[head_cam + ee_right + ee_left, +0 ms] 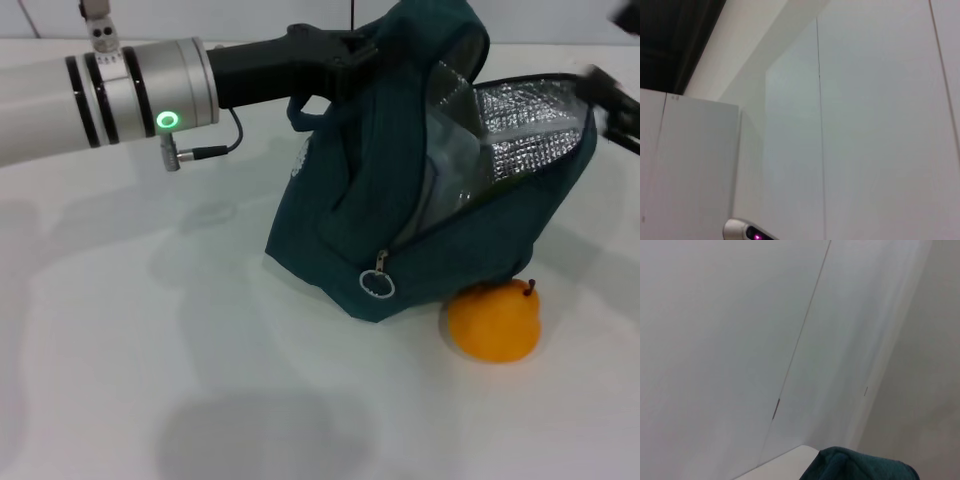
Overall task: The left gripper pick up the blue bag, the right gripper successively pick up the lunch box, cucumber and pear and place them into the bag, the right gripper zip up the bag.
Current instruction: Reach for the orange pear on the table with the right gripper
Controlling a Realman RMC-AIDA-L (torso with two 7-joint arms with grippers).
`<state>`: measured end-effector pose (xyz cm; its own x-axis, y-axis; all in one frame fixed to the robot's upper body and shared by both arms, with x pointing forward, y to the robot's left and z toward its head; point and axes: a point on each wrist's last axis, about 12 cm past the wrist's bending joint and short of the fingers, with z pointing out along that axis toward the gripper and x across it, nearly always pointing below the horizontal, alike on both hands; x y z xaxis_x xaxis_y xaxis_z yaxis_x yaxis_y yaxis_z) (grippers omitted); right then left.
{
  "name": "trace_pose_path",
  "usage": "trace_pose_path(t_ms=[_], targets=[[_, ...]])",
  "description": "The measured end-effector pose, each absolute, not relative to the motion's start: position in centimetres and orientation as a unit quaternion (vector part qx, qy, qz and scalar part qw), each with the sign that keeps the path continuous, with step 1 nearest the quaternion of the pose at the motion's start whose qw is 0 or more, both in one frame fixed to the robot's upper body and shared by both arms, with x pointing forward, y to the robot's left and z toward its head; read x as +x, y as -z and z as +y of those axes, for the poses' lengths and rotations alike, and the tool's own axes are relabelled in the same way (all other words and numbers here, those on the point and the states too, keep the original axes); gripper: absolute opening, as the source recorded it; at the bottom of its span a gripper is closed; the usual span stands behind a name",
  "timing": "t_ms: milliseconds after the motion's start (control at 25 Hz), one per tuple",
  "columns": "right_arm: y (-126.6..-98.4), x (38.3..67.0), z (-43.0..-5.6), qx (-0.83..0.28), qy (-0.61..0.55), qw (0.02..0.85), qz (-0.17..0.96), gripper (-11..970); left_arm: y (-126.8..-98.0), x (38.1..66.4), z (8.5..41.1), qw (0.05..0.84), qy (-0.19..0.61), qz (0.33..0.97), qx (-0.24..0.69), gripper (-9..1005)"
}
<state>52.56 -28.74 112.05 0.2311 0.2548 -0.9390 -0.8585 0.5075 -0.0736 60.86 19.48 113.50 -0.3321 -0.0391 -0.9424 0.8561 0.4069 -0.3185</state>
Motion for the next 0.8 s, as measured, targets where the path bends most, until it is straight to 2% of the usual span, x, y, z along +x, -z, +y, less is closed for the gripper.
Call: trace_pose_path(t_ms=[160, 280, 480, 800], targets=[[-110.2, 49.9, -31.3, -0.311, -0.366, 0.699, 0.530, 843, -113.5, 60.9, 19.5, 0.494, 0.453, 0.679, 0.300, 55], [-108.5, 48.6, -31.8, -0.308, -0.361, 0.676, 0.564, 842, -113.5, 61.0, 19.5, 0.498, 0.448, 0.680, 0.299, 55], [-105.2, 47.0, -30.2, -0.299, -0.357, 0.643, 0.607, 831, -113.4, 61.3, 19.4, 0.507, 0.436, 0.682, 0.297, 54], [-103.9, 46.2, -28.8, -0.314, -0.378, 0.610, 0.622, 796, -113.4, 61.7, 19.5, 0.521, 0.426, 0.683, 0.284, 55]])
